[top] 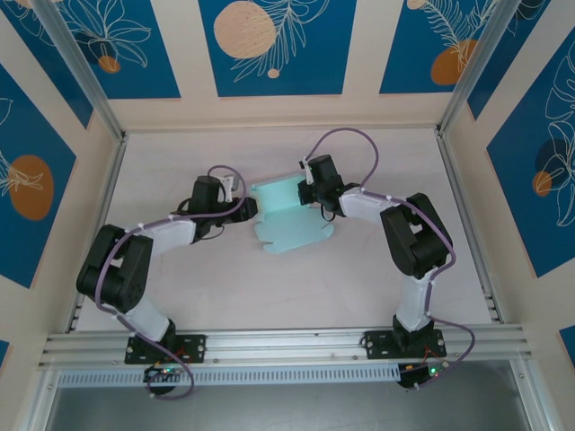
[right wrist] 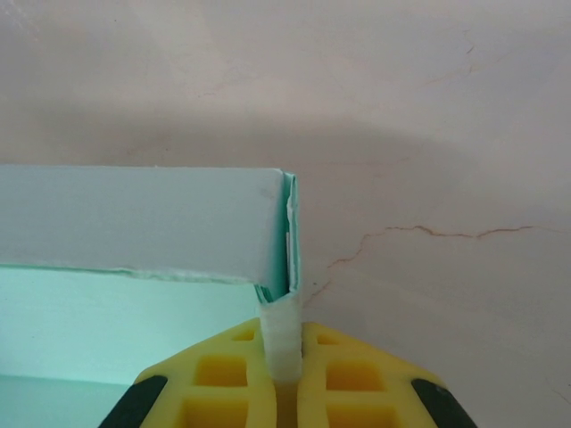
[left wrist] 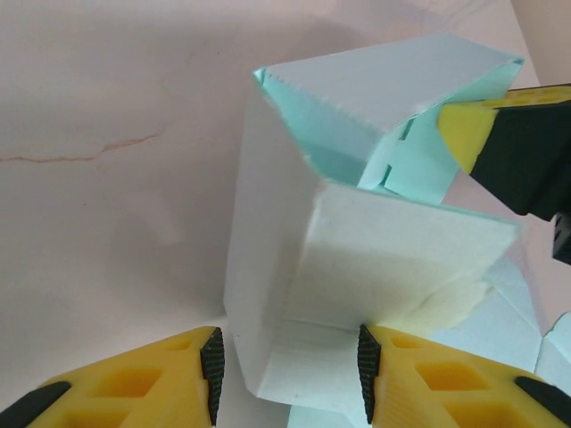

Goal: Fold the paper box

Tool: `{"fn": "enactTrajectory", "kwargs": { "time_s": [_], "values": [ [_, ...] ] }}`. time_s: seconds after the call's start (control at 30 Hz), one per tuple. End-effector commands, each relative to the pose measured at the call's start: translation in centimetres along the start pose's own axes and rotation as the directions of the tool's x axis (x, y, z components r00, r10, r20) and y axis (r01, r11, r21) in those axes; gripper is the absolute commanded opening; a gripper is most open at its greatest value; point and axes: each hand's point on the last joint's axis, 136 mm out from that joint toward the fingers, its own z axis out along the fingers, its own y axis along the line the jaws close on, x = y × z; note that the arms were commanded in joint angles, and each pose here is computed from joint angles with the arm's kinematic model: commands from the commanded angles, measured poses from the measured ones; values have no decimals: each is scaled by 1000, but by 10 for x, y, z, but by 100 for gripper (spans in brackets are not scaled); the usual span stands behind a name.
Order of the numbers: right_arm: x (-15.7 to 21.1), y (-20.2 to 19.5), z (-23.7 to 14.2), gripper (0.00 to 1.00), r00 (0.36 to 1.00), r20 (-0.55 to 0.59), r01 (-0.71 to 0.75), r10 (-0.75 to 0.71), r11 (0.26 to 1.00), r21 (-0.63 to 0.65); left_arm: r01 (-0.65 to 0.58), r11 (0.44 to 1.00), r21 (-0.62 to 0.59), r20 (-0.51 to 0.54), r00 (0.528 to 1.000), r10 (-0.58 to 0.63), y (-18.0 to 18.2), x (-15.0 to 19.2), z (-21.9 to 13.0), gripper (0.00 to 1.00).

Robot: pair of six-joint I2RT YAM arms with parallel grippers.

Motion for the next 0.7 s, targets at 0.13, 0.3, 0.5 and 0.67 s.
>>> {"fn": "enactTrajectory", "kwargs": {
  "time_s": [0.13,0.3,0.5,0.67],
  "values": [
    [-12,16,-1,0,1000,24,-3,4,999,-46,-33,999,-19,-19,999,32,3,2,7,42],
    [-11,19,-3,0,1000,23,3,-2,999,-48,-37,999,6,-9,999,37,-1,-7,17,40],
    [-12,20,-6,0,1000,28,7,-5,999,-47,-52,999,10,-3,999,52,-7,-11,21,47],
    [-14,22,-9,0,1000,19,-5,5,999,-33,-53,996,-69,-13,999,52,4,-8,25,47]
  ]
}}
